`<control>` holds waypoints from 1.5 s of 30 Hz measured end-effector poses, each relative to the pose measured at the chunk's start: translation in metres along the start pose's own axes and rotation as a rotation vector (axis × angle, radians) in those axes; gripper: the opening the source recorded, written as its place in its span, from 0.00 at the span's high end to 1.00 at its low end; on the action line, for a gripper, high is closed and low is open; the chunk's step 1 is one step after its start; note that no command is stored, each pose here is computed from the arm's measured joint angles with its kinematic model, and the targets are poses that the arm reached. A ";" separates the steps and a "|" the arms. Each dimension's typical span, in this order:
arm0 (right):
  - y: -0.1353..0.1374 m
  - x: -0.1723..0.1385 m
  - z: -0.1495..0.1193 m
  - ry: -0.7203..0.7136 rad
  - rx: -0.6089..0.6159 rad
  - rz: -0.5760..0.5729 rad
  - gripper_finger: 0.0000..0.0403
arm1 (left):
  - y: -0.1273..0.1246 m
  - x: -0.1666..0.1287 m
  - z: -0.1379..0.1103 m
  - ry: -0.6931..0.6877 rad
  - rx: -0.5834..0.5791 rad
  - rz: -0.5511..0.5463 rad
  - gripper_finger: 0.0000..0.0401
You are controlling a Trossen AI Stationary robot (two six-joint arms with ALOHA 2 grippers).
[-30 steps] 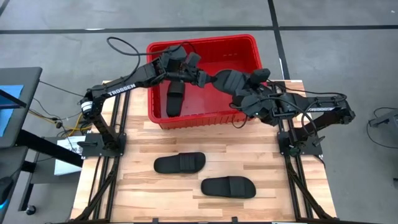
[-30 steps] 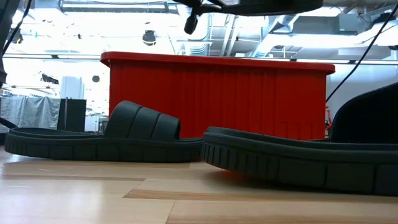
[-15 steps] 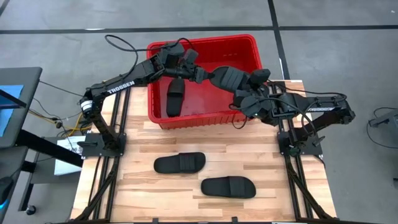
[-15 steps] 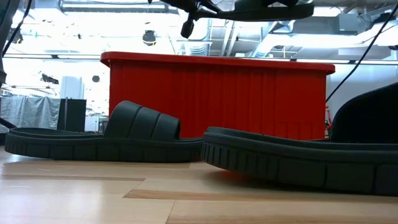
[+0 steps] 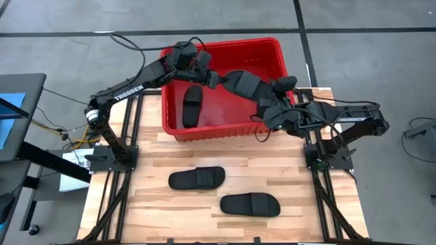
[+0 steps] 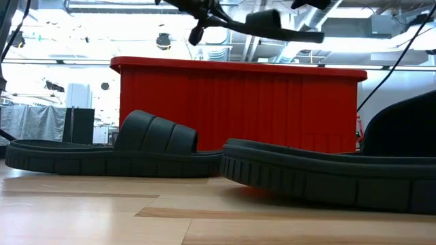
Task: Pick and place slides into bin
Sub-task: Put the top right black slide into the red bin
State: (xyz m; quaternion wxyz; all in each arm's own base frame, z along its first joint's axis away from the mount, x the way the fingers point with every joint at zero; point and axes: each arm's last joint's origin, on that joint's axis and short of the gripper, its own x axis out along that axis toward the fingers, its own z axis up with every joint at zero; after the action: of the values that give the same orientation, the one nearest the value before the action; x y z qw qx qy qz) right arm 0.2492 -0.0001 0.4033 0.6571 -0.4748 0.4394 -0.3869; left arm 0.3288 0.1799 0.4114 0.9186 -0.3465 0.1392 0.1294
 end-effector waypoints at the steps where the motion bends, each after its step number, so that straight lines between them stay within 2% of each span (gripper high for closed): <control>1: 0.001 0.000 -0.001 0.003 0.001 0.002 0.49 | 0.003 -0.003 0.001 0.001 0.000 0.016 0.98; 17: 0.004 0.000 -0.005 0.021 0.014 0.014 0.50 | 0.029 -0.058 0.014 0.026 0.170 0.182 0.98; 28: 0.003 0.000 -0.006 0.030 0.015 -0.002 0.52 | 0.054 -0.073 0.012 0.137 0.295 0.308 0.98; 31: 0.003 0.000 -0.006 0.029 0.050 0.001 0.52 | 0.061 -0.080 0.012 0.168 0.323 0.338 0.98; 39: 0.007 0.002 -0.014 0.066 0.067 0.019 0.54 | 0.082 -0.105 0.008 0.296 0.403 0.508 0.98; 45: 0.008 0.009 -0.019 0.087 0.117 0.088 0.55 | 0.097 -0.119 0.005 0.399 0.432 0.555 0.98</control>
State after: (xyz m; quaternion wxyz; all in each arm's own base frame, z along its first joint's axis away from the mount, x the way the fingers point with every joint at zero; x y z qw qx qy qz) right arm 0.2345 -0.0118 0.3901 0.6803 -0.3985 0.4646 -0.4032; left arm 0.1865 0.2366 0.3980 0.8554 -0.1129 0.4270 0.2705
